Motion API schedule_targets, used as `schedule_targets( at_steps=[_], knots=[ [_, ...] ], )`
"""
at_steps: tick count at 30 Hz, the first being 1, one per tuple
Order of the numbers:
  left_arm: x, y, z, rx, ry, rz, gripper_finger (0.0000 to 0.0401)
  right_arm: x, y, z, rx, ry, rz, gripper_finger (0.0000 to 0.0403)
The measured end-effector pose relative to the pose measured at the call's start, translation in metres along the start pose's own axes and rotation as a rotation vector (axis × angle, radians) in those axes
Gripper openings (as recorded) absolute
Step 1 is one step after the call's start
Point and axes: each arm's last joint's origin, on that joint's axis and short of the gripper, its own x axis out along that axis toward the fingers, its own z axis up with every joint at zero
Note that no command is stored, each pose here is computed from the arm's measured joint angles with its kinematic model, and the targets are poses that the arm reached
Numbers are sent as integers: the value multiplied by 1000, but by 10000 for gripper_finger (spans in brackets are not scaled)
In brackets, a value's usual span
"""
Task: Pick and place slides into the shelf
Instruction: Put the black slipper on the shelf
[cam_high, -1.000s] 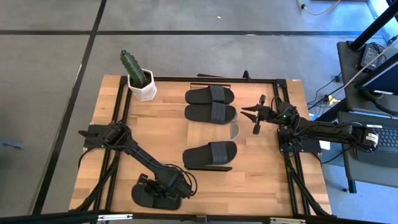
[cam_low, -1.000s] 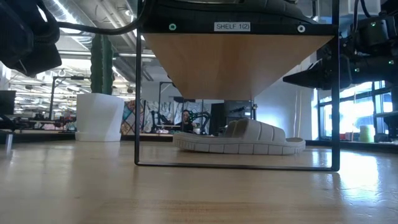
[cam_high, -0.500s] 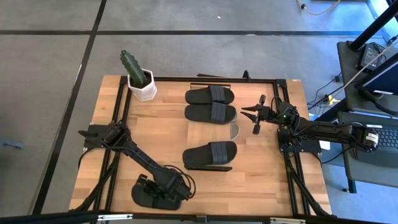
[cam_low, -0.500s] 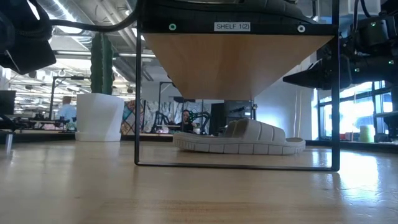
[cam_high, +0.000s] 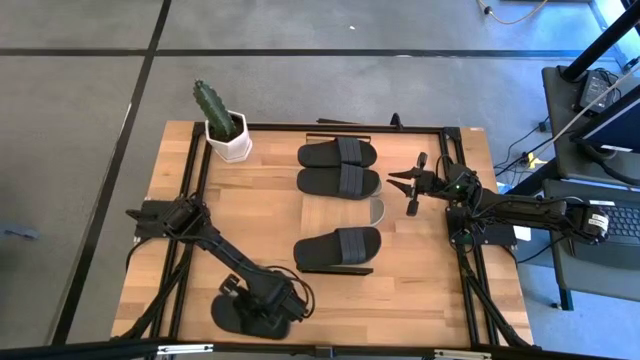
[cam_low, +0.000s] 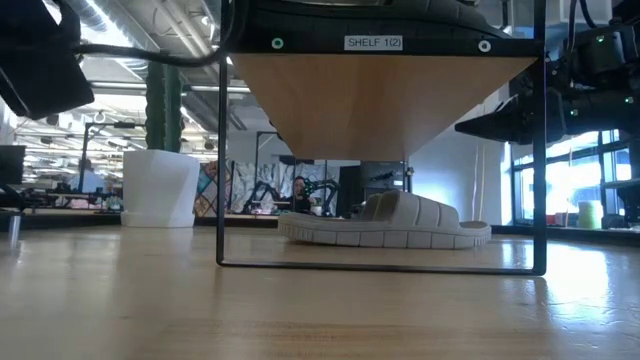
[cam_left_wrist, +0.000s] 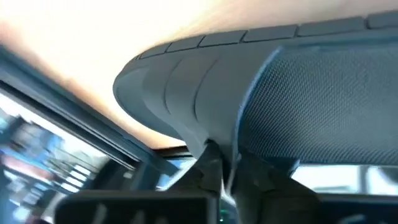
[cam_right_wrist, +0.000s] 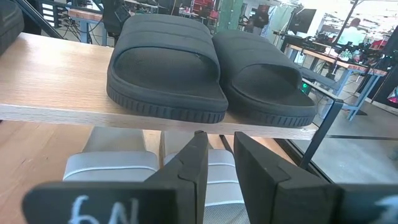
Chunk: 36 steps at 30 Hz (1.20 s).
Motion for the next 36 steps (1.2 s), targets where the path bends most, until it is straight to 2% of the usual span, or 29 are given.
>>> schedule_targets(
  at_steps=[2,7,13,16,20,24,26,31,36],
  knots=[
    [0,2,0,85,2,14,9,0,0,0,0,0,0,80],
    [-6,4,-2,271,-31,-14,10,0,0,0,0,1,0,80],
    [-38,17,-10,392,-172,-114,5,0,0,0,2,0,0,80],
    [-56,30,-23,431,-270,-177,4,0,0,0,2,1,1,80],
    [-79,43,-44,506,-411,-325,3,0,0,0,3,2,1,80],
    [-104,58,-68,659,-600,-492,3,0,0,0,1,2,0,80],
    [-114,67,-77,755,-737,-519,2,0,0,0,2,2,0,80],
    [-134,88,-88,994,-1051,-459,2,0,0,0,2,2,0,80],
    [-153,100,-87,1254,-1336,-261,2,0,0,0,3,2,1,80]
  ],
)
